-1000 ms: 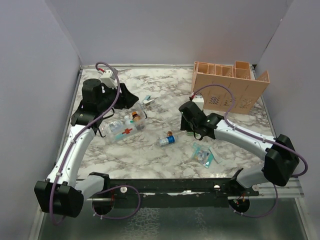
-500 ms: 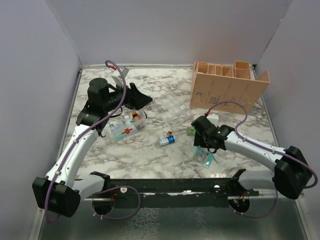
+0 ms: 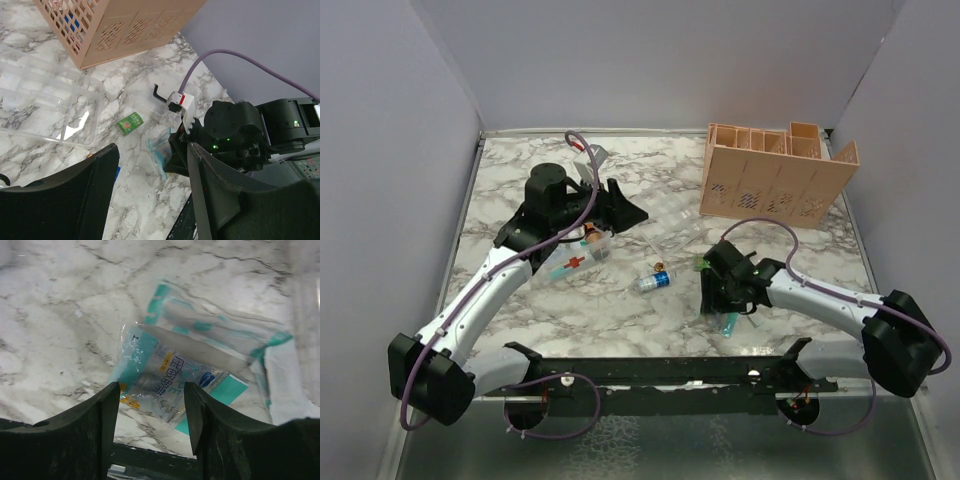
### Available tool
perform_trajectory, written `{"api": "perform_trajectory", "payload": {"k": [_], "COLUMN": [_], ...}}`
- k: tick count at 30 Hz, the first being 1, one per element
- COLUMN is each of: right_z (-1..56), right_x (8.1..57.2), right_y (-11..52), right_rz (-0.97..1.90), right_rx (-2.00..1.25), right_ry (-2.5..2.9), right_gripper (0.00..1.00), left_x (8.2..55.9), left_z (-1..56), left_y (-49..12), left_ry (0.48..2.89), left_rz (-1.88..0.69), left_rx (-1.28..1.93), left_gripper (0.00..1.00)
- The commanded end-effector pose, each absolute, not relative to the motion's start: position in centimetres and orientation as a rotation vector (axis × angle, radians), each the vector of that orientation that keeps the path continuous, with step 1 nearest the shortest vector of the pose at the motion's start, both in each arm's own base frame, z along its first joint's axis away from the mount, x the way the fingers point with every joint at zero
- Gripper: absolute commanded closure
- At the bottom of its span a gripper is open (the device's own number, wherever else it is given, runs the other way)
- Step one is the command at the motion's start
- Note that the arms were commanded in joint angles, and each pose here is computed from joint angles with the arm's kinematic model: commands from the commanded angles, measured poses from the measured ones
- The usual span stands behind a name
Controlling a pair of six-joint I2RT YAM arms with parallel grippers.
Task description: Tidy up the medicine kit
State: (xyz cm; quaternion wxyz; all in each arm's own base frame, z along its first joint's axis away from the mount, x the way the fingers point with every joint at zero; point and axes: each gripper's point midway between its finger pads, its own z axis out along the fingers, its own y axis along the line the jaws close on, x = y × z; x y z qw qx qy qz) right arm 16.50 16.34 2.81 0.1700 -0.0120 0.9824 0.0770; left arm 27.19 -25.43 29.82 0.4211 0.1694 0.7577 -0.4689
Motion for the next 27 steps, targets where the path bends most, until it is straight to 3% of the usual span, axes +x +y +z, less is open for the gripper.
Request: {"api": "perform_trajectory", "payload": {"k": [1,7,16,27], "right_z": [3.5,4.8,5.8,5.3], "right_x": [16.9,19.2,21.1,18.0], "right_y": [20.4,22.1,17.0,18.5], "right_rz": [0.497,0.528,0.075,0.240], "right_rx": [-0.202,-0.183,-0.051,-0.155], "right_ry": [2.757,2.686,2.695,2.810], "right_gripper": [0.47,0.50,0.59,0.57], "left_x": [27.2,26.9,26.3,26.1], "left_z": [29.5,28.8,28.6,27.8], "left_y": [-25.3,-24.7,-24.3,-24.7], "left_ry": [1.900,1.939,1.942,1.964], "left_rz": [-1.161,-1.142,-1.141,-1.178], "left_rx": [0.367,0.316,0.300,0.267], "left_gripper": [0.40,0.40,0.40,0.40]}}
